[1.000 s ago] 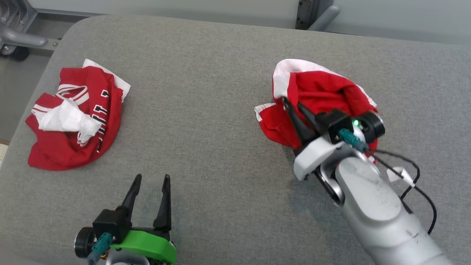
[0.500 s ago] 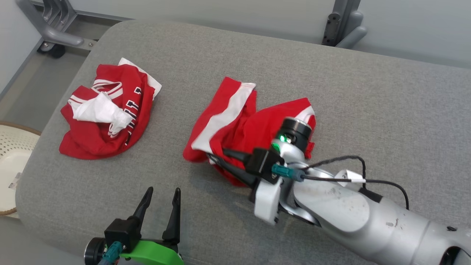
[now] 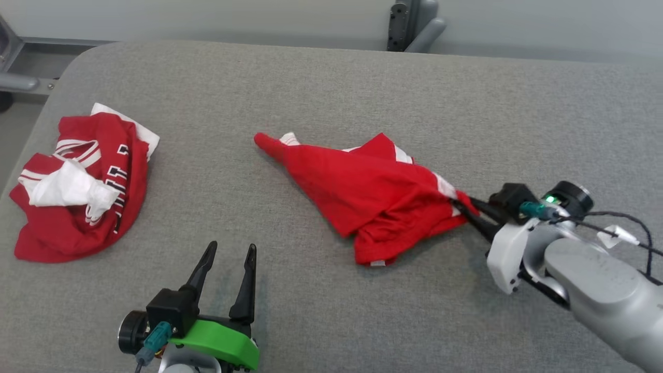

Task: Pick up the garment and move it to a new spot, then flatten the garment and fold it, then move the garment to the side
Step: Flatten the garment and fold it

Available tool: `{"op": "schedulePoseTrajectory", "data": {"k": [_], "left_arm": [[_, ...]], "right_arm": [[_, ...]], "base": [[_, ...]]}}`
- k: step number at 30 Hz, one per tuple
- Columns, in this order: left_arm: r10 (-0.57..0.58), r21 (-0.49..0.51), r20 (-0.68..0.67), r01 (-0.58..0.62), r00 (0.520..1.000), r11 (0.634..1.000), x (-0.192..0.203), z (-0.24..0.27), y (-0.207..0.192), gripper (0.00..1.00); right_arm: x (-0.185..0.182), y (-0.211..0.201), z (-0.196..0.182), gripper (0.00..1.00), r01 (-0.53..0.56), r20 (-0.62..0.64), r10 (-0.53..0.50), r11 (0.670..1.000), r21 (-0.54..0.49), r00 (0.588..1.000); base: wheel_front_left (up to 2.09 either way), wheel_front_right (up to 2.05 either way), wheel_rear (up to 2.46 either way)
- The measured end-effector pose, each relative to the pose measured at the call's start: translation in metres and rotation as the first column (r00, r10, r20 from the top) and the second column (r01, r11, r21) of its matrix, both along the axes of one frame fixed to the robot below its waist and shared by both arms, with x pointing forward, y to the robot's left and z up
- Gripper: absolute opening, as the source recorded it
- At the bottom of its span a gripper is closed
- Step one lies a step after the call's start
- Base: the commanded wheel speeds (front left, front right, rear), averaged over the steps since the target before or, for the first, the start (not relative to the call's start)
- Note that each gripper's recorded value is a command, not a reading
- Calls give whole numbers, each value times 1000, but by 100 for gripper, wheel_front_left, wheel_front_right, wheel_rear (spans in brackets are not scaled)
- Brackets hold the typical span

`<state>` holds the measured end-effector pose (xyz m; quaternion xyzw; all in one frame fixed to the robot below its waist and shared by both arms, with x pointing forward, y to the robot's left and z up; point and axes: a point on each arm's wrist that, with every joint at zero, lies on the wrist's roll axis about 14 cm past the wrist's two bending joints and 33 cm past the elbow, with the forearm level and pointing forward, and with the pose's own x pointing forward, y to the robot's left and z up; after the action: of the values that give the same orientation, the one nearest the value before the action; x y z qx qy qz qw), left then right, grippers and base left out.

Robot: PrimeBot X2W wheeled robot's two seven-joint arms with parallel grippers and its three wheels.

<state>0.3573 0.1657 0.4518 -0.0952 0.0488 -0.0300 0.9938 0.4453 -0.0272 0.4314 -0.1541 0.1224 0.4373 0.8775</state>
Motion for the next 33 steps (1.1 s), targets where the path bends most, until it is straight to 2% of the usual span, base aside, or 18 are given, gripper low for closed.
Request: {"op": "schedulePoseTrajectory", "data": {"k": [2, 6, 11, 13, 15, 16, 17, 18, 19, 23, 30, 33], "left_arm": [[-21, -4, 4, 21, 1000, 1000, 5, 1, -6, 100], [-57, -6, 7, 57, 998, 998, 11, 0, -17, 100], [-89, -9, 14, 89, 996, 996, 14, 2, -27, 100], [-94, -10, 16, 94, 995, 995, 14, 3, -29, 100], [-98, -10, 16, 98, 995, 995, 14, 3, -30, 100], [-97, -10, 15, 97, 995, 995, 13, 3, -30, 100], [-97, -11, 14, 97, 995, 995, 12, 2, -30, 100], [-96, -12, 11, 96, 995, 995, 11, 2, -30, 100], [-96, -12, 10, 96, 995, 995, 10, 1, -30, 100], [-96, -13, 12, 96, 995, 995, 10, 2, -30, 100], [-110, -13, 52, 111, 993, 994, 22, 14, -35, 100], [-128, -9, 87, 129, 988, 992, 39, 25, -41, 100]], "right_arm": [[14, -24, 8, 0, 85, 24, -85, 996, 6, 996], [53, -75, 56, 0, 226, 180, -228, 974, 30, 957], [70, -99, 115, 0, 281, 379, -287, 957, 73, 880], [61, -93, 106, 0, 269, 390, -266, 962, 49, 881], [43, -79, 78, 0, 247, 334, -243, 969, 30, 911], [34, -75, 63, 14, 243, 303, -236, 970, 17, 923], [20, -79, 35, 41, 267, 228, -260, 964, 0, 938], [13, -81, 25, 94, 284, 195, -278, 959, 2, 940], [8, -83, 18, 100, 304, 163, -302, 952, 13, 939], [3, -94, 22, 100, 397, 117, -408, 911, 111, 905], [-4, -119, 61, 100, 493, 154, -545, 824, 280, 824], [-13, -128, 65, 100, 519, 160, -579, 799, 303, 799]], "base": [[0, 0, 0], [0, 0, 0], [0, 0, 0], [0, 0, 0], [0, 0, 0], [0, 0, 0], [0, 0, 0], [0, 0, 0], [0, 0, 0], [0, 0, 0], [0, 0, 0], [0, 0, 0]]}}
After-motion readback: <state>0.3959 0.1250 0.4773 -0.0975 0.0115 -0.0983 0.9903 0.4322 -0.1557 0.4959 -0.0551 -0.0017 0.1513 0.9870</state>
